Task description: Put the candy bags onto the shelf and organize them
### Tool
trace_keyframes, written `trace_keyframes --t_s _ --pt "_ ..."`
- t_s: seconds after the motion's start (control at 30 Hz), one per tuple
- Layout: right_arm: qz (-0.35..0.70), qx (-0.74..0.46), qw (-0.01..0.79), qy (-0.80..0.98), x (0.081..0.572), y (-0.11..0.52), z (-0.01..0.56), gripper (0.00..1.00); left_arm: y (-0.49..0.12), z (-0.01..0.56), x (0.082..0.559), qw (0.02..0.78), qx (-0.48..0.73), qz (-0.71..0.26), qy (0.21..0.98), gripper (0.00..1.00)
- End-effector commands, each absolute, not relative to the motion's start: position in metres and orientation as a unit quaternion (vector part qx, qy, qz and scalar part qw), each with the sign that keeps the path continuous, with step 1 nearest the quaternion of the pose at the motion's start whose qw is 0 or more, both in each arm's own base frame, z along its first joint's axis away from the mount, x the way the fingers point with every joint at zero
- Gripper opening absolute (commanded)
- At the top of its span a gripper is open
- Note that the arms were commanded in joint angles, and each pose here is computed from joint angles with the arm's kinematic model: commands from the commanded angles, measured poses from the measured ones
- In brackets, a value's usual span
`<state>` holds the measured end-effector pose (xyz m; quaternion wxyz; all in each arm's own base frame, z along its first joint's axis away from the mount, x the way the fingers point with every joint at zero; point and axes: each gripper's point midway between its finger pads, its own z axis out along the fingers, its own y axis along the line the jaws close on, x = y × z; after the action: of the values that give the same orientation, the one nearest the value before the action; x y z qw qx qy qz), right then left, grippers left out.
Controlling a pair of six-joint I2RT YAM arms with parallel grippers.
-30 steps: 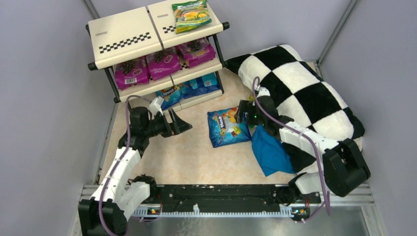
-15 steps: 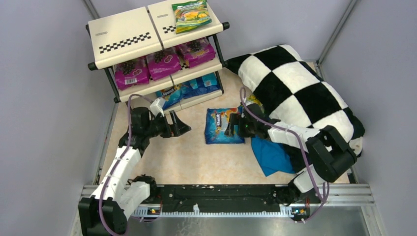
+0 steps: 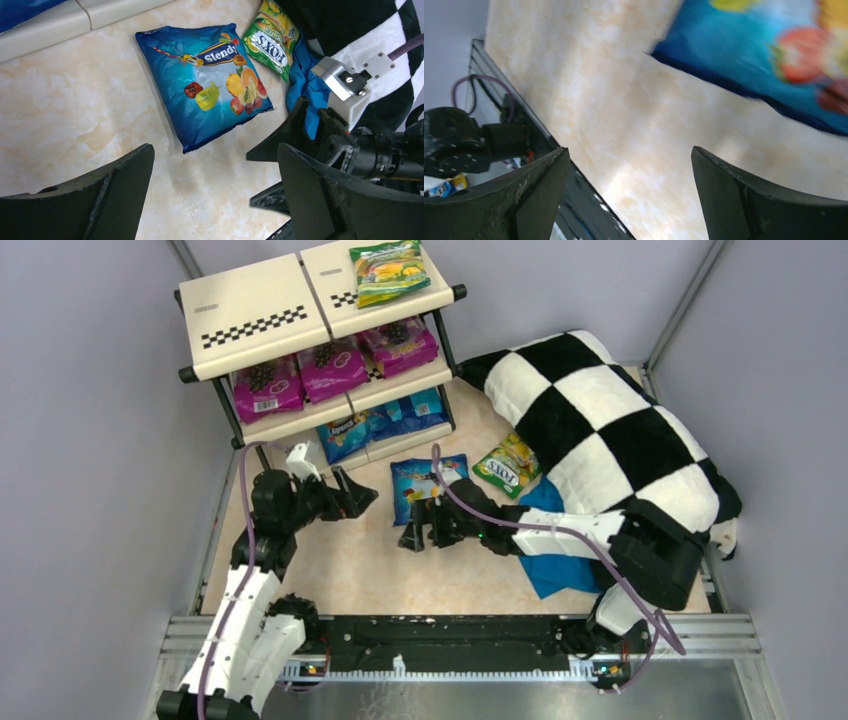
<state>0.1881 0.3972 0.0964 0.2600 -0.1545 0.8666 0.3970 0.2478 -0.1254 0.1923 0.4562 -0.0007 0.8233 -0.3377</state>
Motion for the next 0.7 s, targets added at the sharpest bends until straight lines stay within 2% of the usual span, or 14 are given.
trace_keyframes --t_s 0.0,0.23,0.37,0.67 --pt "0.389 -0.112 0.294 0.866 0.196 0.351 0.108 0.91 -0.127 0.184 0.251 0.457 -0.018 -0.345 0.82 0.98" --pt "0.356 -0.064 0.315 0.877 0.197 0.278 0.094 0.94 -0.165 0.155 0.232 0.358 0.006 -0.435 0.826 0.99" --pt "0.372 -0.045 0.311 0.873 0.204 0.261 0.096 0.95 -0.193 0.136 0.225 0.316 0.026 -0.417 0.852 0.97" --pt "0.397 0.002 0.299 0.868 0.225 0.243 0.098 0.95 -0.226 0.149 0.237 0.399 0.075 -0.288 0.867 0.98"
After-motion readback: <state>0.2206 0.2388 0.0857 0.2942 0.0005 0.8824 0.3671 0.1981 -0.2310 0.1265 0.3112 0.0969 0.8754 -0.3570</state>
